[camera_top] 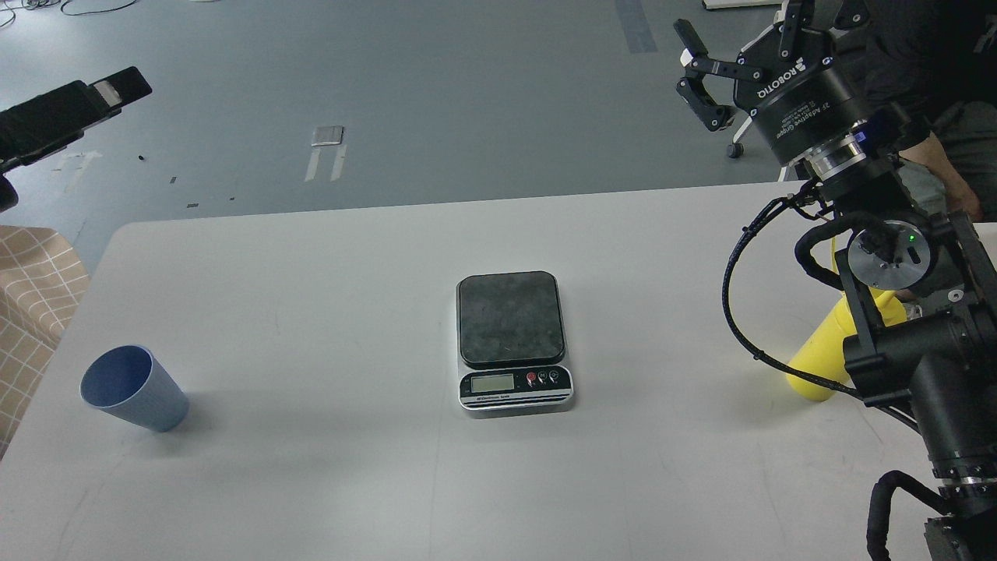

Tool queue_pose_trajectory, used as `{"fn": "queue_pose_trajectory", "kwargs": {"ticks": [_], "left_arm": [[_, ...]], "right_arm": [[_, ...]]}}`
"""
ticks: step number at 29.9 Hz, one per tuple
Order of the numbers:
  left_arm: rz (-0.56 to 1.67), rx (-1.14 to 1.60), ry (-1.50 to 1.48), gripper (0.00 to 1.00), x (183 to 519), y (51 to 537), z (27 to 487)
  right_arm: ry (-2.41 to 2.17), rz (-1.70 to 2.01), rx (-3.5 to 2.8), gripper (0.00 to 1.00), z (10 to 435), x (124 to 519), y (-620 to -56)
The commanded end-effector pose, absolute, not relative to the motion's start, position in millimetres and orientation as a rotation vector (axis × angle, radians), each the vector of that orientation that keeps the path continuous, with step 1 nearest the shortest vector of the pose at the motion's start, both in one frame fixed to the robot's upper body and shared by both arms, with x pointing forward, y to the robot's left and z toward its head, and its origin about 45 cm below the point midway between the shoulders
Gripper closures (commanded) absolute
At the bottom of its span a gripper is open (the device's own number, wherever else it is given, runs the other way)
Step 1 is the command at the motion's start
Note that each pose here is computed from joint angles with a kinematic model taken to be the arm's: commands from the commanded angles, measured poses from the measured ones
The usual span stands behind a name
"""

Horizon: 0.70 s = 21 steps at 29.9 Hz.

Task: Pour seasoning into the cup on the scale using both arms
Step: 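Move the left gripper down toward the blue cup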

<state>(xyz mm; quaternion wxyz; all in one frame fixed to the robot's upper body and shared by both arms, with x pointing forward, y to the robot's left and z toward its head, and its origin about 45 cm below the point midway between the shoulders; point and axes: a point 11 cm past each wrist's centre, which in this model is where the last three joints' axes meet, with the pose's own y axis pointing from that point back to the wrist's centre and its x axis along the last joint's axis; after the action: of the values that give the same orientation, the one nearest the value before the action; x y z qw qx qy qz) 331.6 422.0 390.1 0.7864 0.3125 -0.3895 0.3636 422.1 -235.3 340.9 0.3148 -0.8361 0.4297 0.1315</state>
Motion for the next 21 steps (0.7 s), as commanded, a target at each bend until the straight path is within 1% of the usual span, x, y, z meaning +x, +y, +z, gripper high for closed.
{"fn": "queue_pose_trajectory", "kwargs": {"ticks": [1, 4, 6, 8, 10, 14, 21], "left_arm": [[0.749, 0.795, -0.841, 0.01, 324, 434, 364], [0.760, 0.883, -0.933, 0.01, 319, 446, 347], [0.792, 0.960, -1.050, 0.01, 311, 462, 330], [0.795, 1.023, -1.091, 0.01, 299, 476, 313], [0.793, 1.060, -1.110, 0.01, 293, 485, 308], [0.751, 1.184, -1.080, 0.01, 271, 513, 309], [0.727, 1.292, -1.002, 0.01, 249, 542, 292]], "right_arm": [[1.133, 0.347, -2.203, 0.00, 341, 422, -236], [1.133, 0.347, -2.203, 0.00, 341, 422, -236], [1.134, 0.346, -2.202, 0.00, 341, 422, -236], [1.134, 0.346, -2.202, 0.00, 341, 422, -236], [1.135, 0.348, -2.201, 0.00, 340, 422, -236], [1.140, 0.343, -2.204, 0.00, 341, 422, -238], [1.135, 0.342, -2.205, 0.00, 341, 422, -237]]}}
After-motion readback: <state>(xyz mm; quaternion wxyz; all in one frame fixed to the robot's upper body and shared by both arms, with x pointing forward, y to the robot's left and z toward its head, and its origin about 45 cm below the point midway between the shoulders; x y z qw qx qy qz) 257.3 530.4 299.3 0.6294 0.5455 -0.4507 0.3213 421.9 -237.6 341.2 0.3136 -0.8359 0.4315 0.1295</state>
